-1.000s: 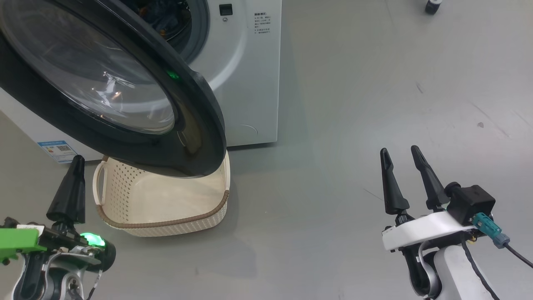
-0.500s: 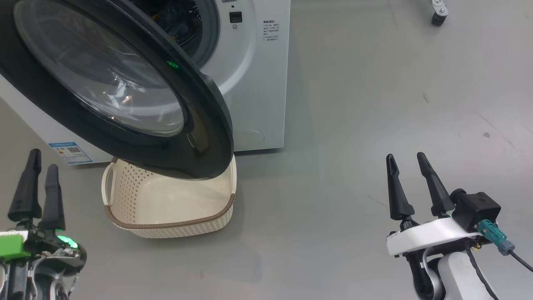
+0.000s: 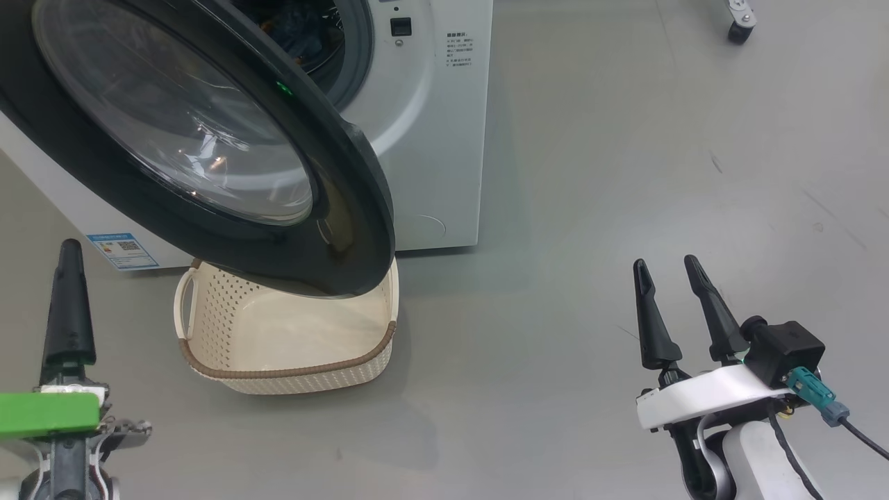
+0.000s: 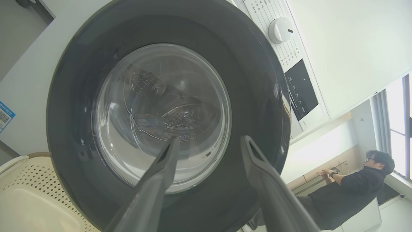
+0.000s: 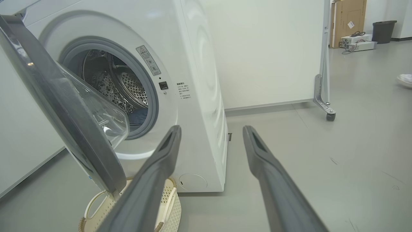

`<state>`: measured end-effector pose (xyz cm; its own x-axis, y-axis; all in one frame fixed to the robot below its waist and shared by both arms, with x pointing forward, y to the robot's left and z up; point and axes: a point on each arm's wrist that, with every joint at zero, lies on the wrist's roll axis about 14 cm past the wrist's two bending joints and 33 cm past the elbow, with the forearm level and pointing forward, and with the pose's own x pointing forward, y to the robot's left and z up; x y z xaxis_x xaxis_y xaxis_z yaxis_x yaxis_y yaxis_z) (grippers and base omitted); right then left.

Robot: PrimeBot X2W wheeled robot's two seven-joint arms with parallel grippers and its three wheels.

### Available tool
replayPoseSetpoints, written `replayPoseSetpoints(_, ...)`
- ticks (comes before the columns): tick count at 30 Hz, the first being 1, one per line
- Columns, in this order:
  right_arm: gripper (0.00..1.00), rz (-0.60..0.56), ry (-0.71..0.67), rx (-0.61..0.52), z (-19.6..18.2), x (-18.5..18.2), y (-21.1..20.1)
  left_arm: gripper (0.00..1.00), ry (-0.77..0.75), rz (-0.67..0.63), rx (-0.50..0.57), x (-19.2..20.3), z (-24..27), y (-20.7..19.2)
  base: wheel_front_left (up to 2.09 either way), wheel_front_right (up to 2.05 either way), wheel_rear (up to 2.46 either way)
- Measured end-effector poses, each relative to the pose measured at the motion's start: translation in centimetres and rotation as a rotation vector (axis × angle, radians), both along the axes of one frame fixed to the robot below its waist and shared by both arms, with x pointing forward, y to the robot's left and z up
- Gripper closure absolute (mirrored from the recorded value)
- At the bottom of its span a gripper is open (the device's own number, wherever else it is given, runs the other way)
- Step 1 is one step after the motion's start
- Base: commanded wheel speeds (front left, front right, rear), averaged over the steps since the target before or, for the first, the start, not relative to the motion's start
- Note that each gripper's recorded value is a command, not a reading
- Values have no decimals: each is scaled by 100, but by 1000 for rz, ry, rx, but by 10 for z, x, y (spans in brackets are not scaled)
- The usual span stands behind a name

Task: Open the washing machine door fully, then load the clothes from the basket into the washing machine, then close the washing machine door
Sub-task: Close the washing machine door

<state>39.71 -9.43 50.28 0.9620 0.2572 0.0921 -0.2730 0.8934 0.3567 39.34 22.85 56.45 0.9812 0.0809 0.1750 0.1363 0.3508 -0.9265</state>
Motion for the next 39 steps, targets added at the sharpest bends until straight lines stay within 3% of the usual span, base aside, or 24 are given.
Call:
replayPoseSetpoints(6,0,4,0,0,0,-1,1,0,12,-21,204,-4,-4,-18,0,0,0)
replayPoseSetpoints(14,0,5,-4,0,1,-1,1,0,45,-11,392,-15,-25,-28,0,0,0)
replayPoseSetpoints(17,0,5,-7,0,3,-2,2,0,71,19,506,-24,-42,-25,0,0,0)
replayPoseSetpoints(25,0,6,-10,0,4,-3,2,0,197,-60,778,-39,-89,-25,0,0,0)
replayPoseSetpoints(29,0,5,-10,0,4,-3,2,0,236,-77,867,-43,-103,-23,0,0,0)
replayPoseSetpoints(35,0,3,-9,-1,3,-3,1,0,238,19,960,-36,-90,-11,0,0,0)
replayPoseSetpoints(39,0,2,-7,-1,3,-3,1,0,243,41,975,-35,-89,-12,0,0,0)
